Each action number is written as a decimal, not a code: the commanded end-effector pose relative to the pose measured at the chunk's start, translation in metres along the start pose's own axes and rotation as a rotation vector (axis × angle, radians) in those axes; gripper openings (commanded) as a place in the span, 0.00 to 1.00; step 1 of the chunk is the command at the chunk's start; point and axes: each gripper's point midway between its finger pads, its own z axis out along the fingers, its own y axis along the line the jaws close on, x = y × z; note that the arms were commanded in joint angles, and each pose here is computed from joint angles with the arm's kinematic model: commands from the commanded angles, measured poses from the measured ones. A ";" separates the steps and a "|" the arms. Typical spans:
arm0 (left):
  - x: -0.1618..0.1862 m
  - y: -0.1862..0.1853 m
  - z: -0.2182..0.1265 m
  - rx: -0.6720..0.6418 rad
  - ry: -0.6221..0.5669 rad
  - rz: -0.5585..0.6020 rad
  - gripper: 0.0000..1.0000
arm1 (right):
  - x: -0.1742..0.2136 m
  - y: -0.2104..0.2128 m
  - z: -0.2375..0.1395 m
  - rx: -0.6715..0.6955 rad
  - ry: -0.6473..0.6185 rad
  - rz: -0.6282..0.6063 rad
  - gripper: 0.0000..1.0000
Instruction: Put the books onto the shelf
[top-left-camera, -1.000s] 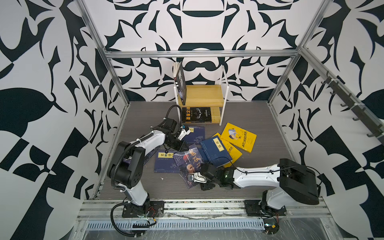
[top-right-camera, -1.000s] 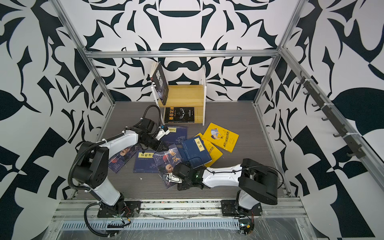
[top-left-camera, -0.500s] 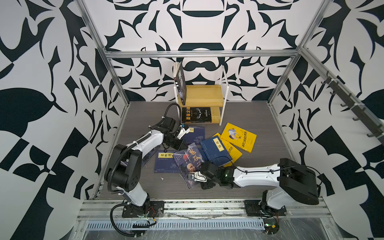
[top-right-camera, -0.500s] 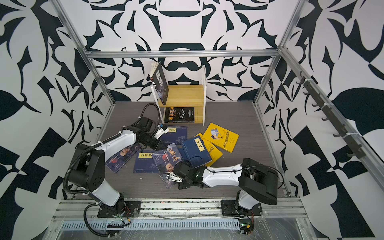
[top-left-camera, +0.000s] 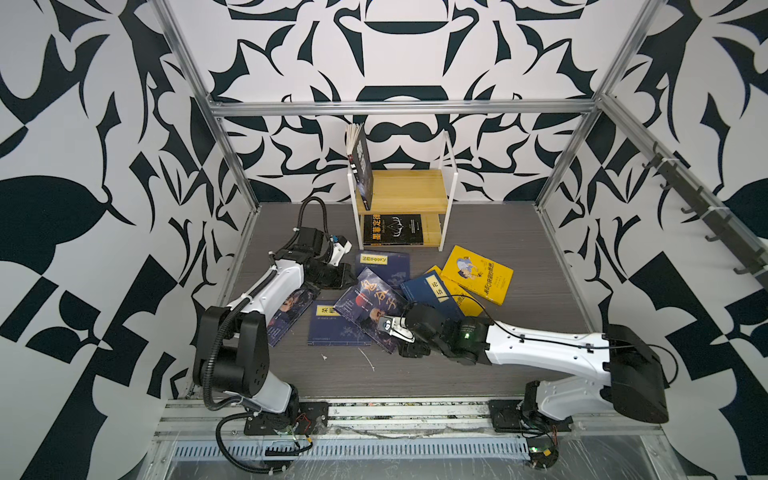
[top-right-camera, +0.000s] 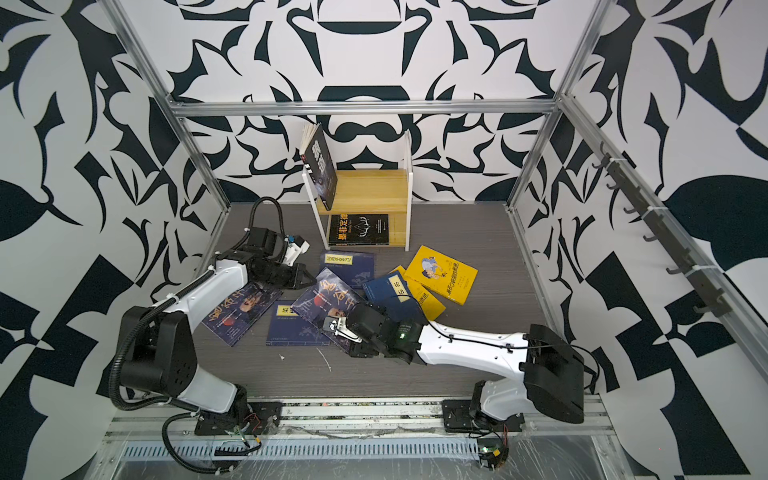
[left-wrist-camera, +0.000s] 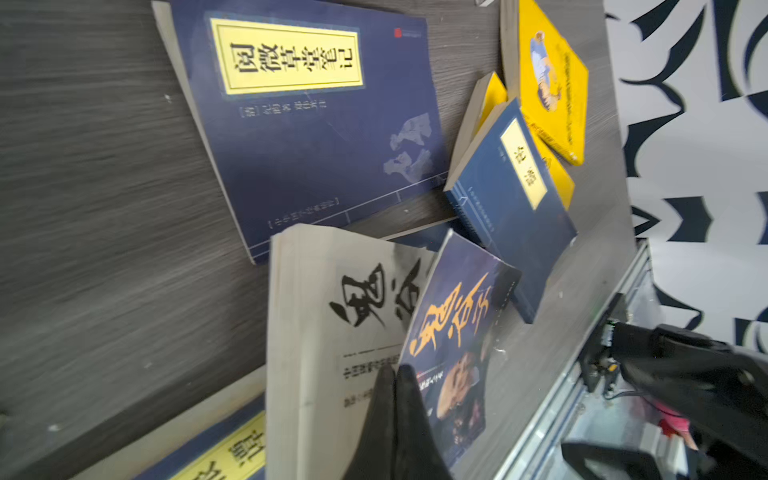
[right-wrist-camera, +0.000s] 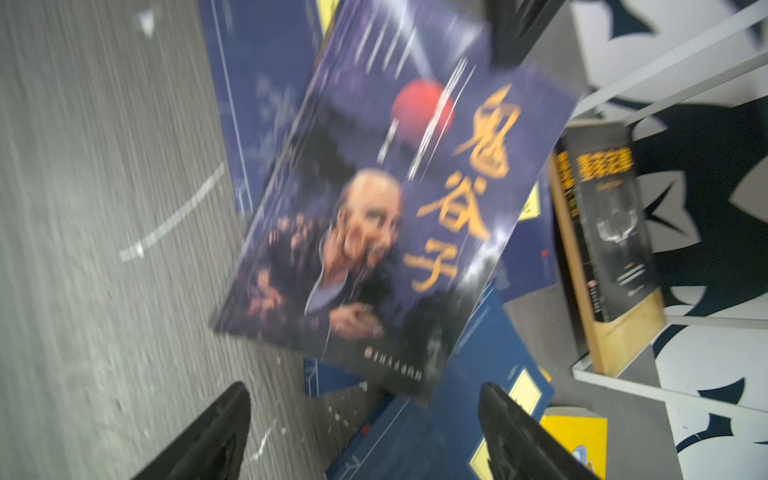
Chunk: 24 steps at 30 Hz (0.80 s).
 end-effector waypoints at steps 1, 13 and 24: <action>0.001 -0.015 -0.004 0.066 -0.012 -0.063 0.00 | -0.036 -0.013 -0.001 0.113 -0.027 0.078 0.88; -0.001 -0.020 -0.006 0.090 -0.020 -0.083 0.00 | -0.087 0.001 0.066 0.282 0.033 0.135 0.90; -0.002 -0.020 -0.005 0.090 -0.015 -0.085 0.00 | -0.049 0.006 0.094 0.393 0.085 0.147 0.93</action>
